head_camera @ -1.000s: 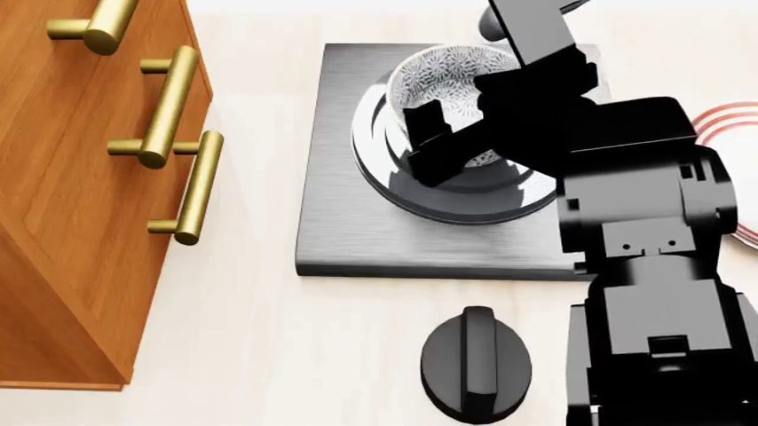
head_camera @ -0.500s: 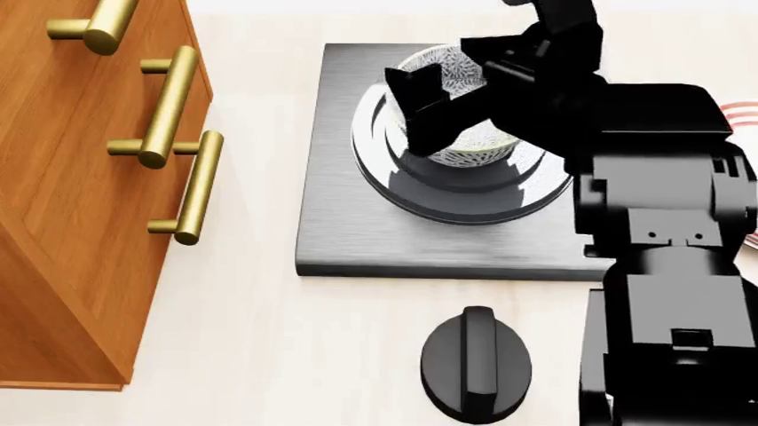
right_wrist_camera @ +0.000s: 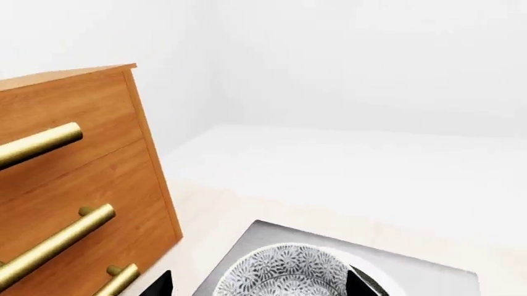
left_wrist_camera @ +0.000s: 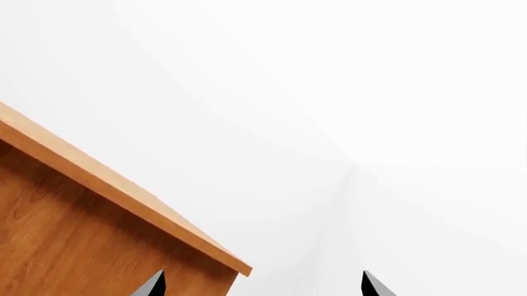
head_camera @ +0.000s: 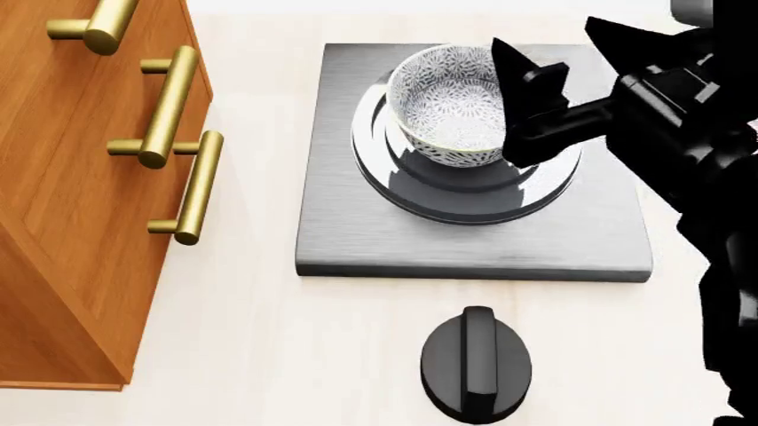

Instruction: Put the bowl on the stove.

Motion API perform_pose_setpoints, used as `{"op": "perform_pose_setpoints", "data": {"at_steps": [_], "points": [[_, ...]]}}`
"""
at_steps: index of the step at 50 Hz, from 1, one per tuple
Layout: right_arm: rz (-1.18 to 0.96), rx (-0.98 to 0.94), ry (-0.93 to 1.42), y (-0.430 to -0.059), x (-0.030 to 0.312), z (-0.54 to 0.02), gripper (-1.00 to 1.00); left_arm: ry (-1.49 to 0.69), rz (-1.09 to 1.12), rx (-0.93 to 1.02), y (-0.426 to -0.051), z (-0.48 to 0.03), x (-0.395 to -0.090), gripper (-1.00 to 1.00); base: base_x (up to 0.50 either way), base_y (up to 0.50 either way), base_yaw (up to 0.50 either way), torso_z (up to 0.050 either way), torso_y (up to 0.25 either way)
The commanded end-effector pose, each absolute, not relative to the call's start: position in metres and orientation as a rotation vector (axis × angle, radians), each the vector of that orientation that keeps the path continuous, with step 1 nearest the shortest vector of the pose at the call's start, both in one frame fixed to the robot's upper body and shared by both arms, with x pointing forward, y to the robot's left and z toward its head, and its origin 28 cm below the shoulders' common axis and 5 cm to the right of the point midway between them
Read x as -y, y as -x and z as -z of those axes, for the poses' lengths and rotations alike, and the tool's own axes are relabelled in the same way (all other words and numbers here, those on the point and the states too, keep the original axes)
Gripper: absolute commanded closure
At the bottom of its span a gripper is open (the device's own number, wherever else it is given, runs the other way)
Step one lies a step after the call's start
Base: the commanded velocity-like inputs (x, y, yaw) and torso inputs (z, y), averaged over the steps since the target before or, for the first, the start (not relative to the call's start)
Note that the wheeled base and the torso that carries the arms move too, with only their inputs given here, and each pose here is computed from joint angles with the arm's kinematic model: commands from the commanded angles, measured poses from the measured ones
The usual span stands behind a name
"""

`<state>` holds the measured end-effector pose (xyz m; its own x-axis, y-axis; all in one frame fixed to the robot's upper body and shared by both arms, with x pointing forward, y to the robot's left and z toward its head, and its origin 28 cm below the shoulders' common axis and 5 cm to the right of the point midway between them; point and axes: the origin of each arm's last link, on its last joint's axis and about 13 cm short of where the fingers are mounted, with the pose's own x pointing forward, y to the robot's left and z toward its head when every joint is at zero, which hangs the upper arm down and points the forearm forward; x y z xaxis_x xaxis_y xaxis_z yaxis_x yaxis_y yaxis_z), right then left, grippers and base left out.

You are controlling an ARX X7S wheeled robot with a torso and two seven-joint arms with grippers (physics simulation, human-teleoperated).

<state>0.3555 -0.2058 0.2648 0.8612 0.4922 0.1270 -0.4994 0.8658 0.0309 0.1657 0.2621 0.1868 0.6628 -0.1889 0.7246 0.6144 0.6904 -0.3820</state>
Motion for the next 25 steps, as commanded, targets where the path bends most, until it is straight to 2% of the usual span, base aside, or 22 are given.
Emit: {"op": "perform_pose_setpoints", "data": {"at_steps": [1, 12, 25], "points": [[-0.359, 0.172, -0.132, -0.297, 0.227, -0.245, -1.0, 0.651, 0.455, 0.741, -0.167, -0.187, -0.266, -1.0, 0.0, 0.0, 0.0, 0.0, 0.0], [-0.294, 0.186, -0.185, -0.272, 0.233, -0.227, -1.0, 0.651, 0.46, 0.74, -0.166, -0.188, -0.266, -1.0, 0.0, 0.0, 0.0, 0.0, 0.0], [-0.234, 0.357, -0.321, -0.247, 0.236, -0.214, -1.0, 0.649, 0.466, 0.736, -0.166, -0.188, -0.265, -1.0, 0.0, 0.0, 0.0, 0.0, 0.0]]}}
